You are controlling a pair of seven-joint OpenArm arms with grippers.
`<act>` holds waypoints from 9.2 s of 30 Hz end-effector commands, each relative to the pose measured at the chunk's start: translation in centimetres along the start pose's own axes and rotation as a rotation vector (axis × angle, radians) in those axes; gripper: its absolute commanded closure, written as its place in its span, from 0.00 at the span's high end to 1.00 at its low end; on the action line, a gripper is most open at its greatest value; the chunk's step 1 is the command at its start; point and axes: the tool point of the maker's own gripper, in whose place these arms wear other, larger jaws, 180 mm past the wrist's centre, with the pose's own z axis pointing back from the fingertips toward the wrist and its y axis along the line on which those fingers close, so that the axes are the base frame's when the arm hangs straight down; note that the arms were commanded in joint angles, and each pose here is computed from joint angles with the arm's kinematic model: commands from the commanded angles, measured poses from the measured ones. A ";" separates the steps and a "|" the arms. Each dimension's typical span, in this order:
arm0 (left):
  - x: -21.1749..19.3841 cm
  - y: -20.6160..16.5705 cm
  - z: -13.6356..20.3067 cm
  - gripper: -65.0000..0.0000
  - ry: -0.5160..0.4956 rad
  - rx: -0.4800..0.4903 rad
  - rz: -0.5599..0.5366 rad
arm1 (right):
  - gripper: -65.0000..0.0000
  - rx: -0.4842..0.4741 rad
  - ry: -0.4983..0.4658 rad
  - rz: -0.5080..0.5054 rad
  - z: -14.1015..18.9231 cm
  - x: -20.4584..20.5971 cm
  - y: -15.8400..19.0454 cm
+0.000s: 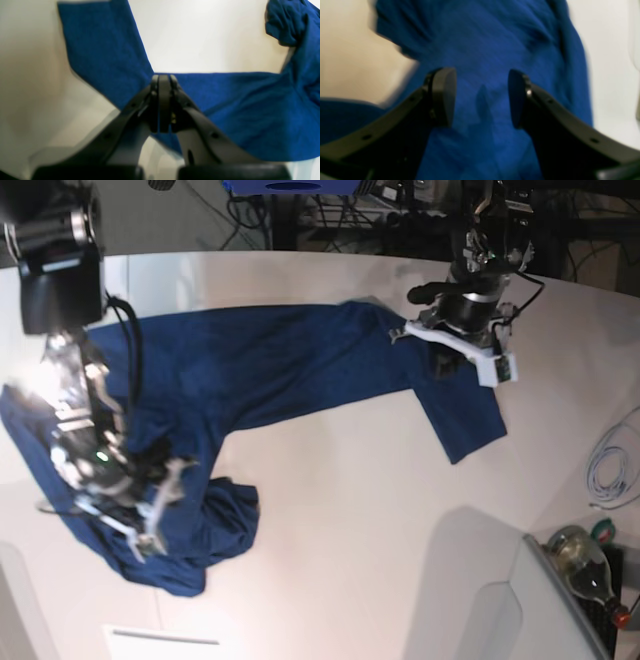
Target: Layout the t-shirt on the table in an organized manner, then fold the t-shirt properly
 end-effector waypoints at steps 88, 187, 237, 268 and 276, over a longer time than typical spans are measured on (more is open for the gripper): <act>-1.6 7.6 -1.0 0.00 0.030 0.201 0.053 | 0.39 0.175 0.215 0.201 3.6 -10.0 11.5; 2.8 -7.9 -6.6 0.86 -0.067 -0.182 -0.033 | 0.00 0.676 -0.174 0.459 8.4 10.9 31.5; -0.1 -5.9 -8.6 0.85 0.018 -0.115 -0.030 | 0.74 0.323 -0.214 0.077 8.3 7.7 10.3; 0.8 -8.5 -9.7 0.00 0.013 -0.148 0.013 | 0.74 -0.134 0.271 -0.718 10.9 -26.9 -11.2; 2.7 -9.0 -10.1 0.00 -0.027 -0.159 0.000 | 0.73 -0.108 0.100 -0.439 14.4 -20.1 -9.7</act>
